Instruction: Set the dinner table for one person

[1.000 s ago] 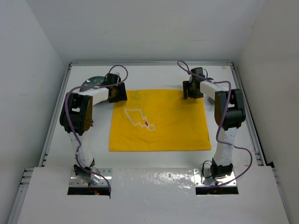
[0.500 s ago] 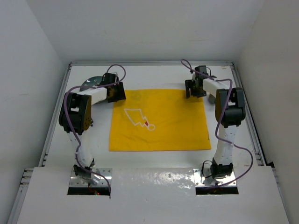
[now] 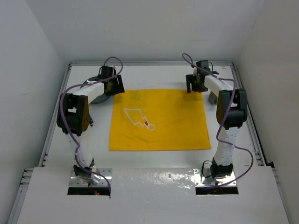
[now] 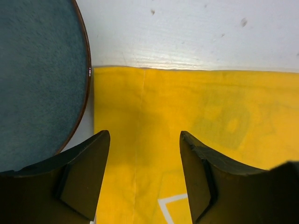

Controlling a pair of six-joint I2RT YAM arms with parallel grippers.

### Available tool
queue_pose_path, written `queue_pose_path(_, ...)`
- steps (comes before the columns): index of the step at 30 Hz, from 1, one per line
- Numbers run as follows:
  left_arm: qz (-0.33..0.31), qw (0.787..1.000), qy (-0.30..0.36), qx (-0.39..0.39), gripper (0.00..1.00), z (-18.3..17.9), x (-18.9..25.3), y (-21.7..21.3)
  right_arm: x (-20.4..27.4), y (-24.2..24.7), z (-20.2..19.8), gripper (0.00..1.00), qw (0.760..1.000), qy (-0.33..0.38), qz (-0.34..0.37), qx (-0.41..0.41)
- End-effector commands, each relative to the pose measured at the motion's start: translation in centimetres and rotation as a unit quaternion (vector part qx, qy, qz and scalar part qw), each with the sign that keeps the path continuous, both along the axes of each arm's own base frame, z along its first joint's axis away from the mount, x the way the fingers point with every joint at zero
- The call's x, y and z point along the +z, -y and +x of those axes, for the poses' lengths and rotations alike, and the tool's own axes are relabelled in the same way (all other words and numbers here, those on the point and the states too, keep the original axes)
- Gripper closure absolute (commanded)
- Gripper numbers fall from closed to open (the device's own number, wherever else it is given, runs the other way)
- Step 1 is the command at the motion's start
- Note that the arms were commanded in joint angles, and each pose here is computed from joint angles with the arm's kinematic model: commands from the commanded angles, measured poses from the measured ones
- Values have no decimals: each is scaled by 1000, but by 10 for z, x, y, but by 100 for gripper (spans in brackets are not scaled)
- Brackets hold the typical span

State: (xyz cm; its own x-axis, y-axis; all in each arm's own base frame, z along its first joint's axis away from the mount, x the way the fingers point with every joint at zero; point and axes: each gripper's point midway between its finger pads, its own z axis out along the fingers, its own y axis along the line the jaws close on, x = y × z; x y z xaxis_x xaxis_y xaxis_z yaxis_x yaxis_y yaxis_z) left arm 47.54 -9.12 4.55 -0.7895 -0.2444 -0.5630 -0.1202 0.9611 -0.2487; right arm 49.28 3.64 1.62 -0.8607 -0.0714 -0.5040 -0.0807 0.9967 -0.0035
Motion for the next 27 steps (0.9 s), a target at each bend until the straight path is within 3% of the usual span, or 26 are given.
queue_pose_path(1,-13,996,90,14,39,15,95,-5,89,-1,11,30,995,103,8,-14)
queue_pose_path(4,-20,992,122,38,28,-2,140,-14,126,0,-2,29,989,139,23,-37)
queue_pose_path(6,-34,985,157,60,14,-18,175,-26,140,-1,-12,27,986,151,38,-55)
queue_pose_path(8,-59,981,165,82,1,-34,180,-42,155,-2,-31,24,983,164,52,-65)
queue_pose_path(14,-96,968,193,131,0,-95,200,-65,173,-6,-90,12,973,188,98,-91)
queue_pose_path(17,-100,970,172,141,0,-116,176,-65,166,-8,-121,11,969,189,120,-106)
queue_pose_path(23,-155,964,125,175,4,-128,126,-59,136,-7,-170,10,971,159,131,-118)
queue_pose_path(27,-227,946,111,205,10,-128,100,-68,135,-13,-179,10,968,156,154,-122)
